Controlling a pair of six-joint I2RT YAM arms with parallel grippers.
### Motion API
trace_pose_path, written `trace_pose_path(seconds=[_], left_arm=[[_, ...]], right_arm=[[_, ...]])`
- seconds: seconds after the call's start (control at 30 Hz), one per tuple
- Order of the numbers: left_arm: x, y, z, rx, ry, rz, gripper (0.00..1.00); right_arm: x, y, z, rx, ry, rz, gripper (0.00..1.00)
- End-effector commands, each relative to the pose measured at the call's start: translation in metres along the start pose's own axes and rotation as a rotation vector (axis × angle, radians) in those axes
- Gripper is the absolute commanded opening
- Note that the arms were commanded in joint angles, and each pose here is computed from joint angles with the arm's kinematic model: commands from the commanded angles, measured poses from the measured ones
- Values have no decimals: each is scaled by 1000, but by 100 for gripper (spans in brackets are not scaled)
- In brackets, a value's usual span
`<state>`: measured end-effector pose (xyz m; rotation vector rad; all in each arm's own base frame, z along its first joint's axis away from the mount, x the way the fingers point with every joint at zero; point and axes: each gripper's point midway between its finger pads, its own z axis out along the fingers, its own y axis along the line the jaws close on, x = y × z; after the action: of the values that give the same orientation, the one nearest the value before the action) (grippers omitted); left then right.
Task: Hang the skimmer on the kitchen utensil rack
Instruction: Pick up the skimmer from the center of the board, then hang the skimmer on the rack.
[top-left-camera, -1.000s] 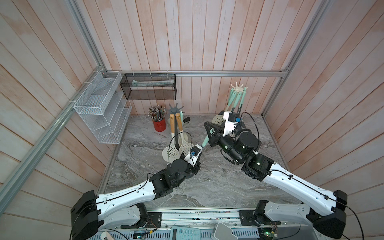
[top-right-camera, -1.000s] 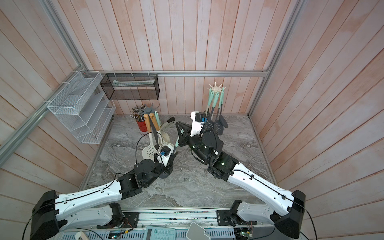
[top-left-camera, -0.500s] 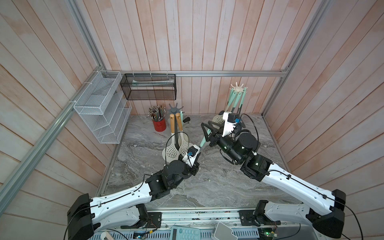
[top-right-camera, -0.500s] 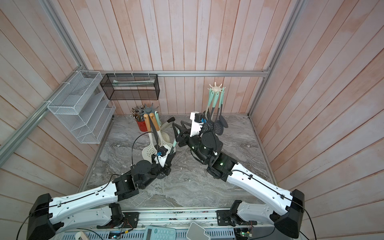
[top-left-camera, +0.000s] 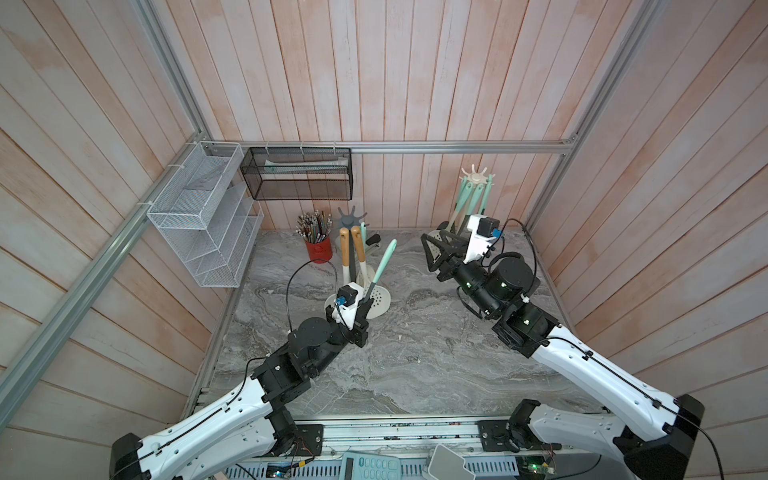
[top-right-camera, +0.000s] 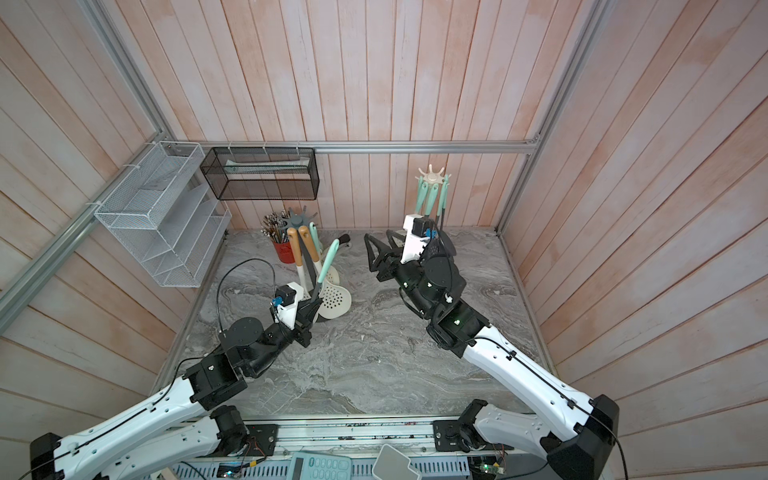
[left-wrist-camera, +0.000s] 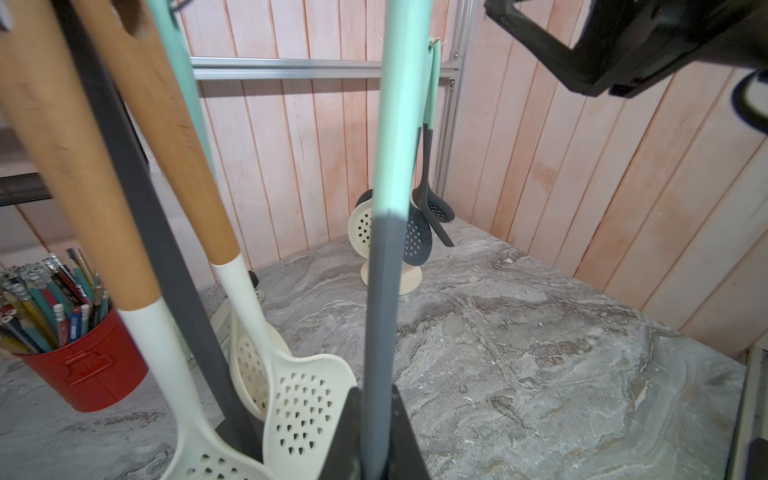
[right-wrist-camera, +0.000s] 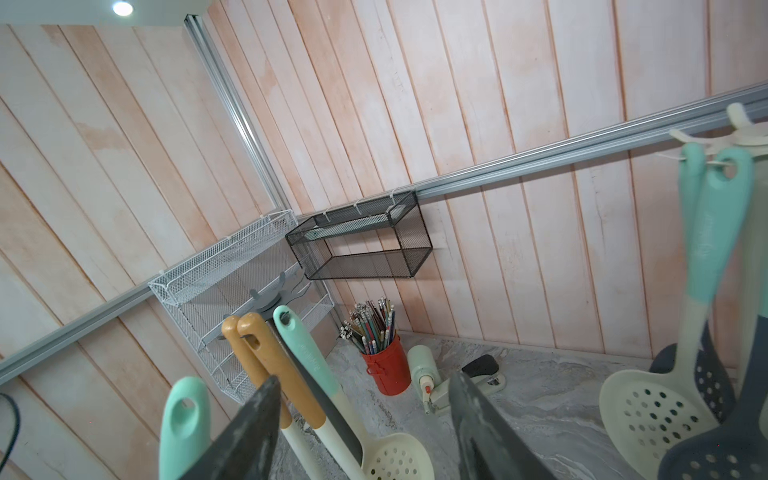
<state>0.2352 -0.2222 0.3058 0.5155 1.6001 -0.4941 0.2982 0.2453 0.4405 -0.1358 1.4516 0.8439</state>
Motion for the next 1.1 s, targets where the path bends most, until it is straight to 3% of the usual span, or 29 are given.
trace_pose_path(seconds=[0.0,0.23,0.57,0.93,1.07], left_arm=[[9,5,-3,-12,34,-10,8],[13,10,-8,-22,57,6,8],[-8,35,-33,-85,3,-16,8],[-26,74,-68,-292,-89,-36,8],[-28,100,-79,-454,-117,-46,8]], right_arm=[[-15,1,-7,-49,-43,12,66],[-22,-11,-5,-58,-54,-10,70],[-6,-37,-3,-26,-23,-3,70],[9,-48,-4,1,-2,-34,70],[11,-51,-5,10,-5,-44,70]])
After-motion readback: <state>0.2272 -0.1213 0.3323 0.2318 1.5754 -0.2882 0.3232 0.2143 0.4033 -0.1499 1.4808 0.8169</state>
